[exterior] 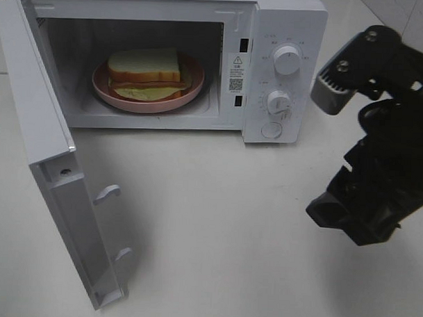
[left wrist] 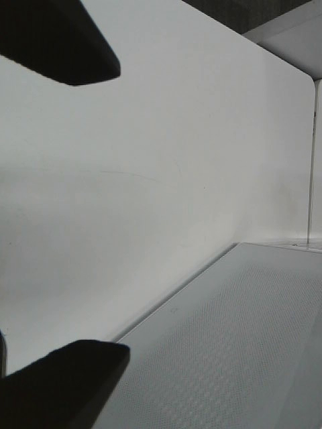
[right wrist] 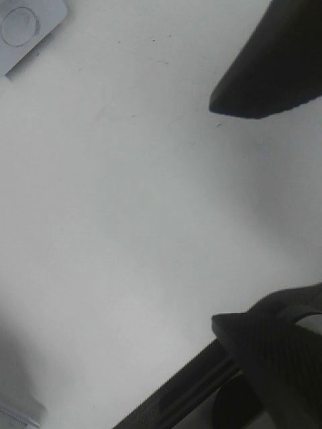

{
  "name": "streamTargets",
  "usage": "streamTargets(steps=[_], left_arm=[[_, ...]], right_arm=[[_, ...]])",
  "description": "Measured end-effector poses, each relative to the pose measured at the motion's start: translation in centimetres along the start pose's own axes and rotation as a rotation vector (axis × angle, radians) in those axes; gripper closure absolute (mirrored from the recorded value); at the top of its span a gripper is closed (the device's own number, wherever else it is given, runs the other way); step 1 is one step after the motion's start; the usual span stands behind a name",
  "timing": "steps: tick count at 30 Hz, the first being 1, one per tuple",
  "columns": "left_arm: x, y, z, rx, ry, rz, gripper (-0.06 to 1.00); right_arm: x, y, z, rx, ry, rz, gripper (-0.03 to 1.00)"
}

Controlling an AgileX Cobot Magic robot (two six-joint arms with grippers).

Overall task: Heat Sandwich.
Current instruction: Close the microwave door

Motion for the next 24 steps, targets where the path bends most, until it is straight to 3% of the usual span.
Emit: streamTargets(steps=[14, 24], left_arm=[[0.0, 0.0, 0.0, 0.0, 0.0, 0.0, -0.03], [0.0, 0.0, 0.0, 0.0, 0.0, 0.0, -0.03]], right_arm=[[6.9, 1.2, 5.2, -0.074, 0.037, -0.001, 0.2], [11.2, 2.1, 9.1, -0.134, -0.047, 0.022, 0.2]])
Point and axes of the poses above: a point on each arm's last joint axis where the gripper is mounted, x pointing back along that axis away from the gripper, y along the wrist's bending axis when the last joint is at zero, z = x × y, the point moved 5 cm from there along -x, pointing out along that axis toward the gripper, and after that the axes turned 4 degrees about x, right-handed, at the moved point
